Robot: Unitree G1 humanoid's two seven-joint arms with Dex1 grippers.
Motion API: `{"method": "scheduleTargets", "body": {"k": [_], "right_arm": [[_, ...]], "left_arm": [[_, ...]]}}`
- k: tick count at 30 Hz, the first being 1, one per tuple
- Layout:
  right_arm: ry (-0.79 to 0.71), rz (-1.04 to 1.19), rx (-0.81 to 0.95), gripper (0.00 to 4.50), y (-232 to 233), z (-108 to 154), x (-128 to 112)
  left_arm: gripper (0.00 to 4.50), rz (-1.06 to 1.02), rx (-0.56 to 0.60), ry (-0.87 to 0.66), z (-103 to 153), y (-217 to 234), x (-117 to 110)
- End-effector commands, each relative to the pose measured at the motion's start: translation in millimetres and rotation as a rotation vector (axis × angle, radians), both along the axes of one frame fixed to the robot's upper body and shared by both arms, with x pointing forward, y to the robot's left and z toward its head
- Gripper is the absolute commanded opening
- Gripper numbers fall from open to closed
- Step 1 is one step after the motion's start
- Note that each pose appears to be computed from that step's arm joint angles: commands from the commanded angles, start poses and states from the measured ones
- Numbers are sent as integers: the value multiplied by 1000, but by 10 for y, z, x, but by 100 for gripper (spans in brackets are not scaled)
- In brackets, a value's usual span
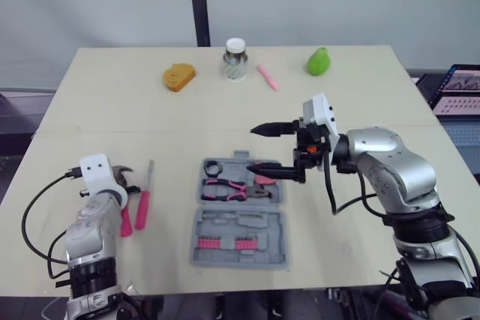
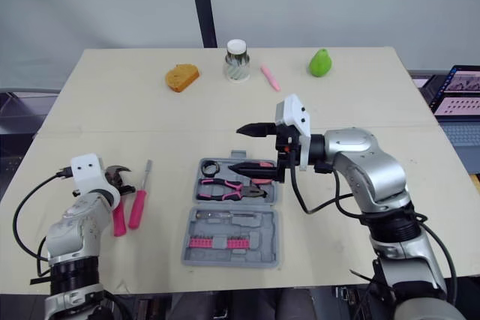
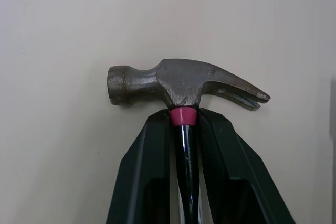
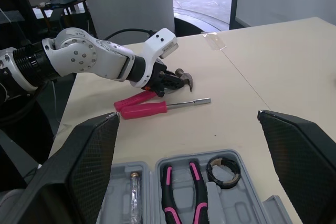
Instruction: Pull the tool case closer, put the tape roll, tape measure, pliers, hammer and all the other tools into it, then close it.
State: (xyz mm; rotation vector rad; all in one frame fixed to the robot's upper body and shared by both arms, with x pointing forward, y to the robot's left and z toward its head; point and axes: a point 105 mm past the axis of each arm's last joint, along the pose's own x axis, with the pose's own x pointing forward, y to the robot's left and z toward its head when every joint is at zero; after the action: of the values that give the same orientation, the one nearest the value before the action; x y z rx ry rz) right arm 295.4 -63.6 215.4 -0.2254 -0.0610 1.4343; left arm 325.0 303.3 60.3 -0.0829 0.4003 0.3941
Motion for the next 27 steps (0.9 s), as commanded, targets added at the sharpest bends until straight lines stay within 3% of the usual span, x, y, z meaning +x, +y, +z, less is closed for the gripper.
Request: {"method": "scheduleTargets", "body": {"k": [1, 4, 16, 21, 27], "right_arm": [[-35, 8, 15, 450, 12, 78, -26], [-36, 7, 16, 450, 13, 81, -22], [-40, 10, 25, 450, 25, 102, -15], [-40, 19, 35, 450, 20, 148, -20], [-40, 18, 59, 450, 10, 190, -30]], "left_arm": [[63, 57, 8, 12, -39, 139, -62], [3, 65, 4, 10, -52, 149, -66], [3, 64, -2, -11, -8, 164, -60], [3, -26, 45, -58, 312, 168, -47], [3, -408, 182, 5, 769, -139, -90]]}}
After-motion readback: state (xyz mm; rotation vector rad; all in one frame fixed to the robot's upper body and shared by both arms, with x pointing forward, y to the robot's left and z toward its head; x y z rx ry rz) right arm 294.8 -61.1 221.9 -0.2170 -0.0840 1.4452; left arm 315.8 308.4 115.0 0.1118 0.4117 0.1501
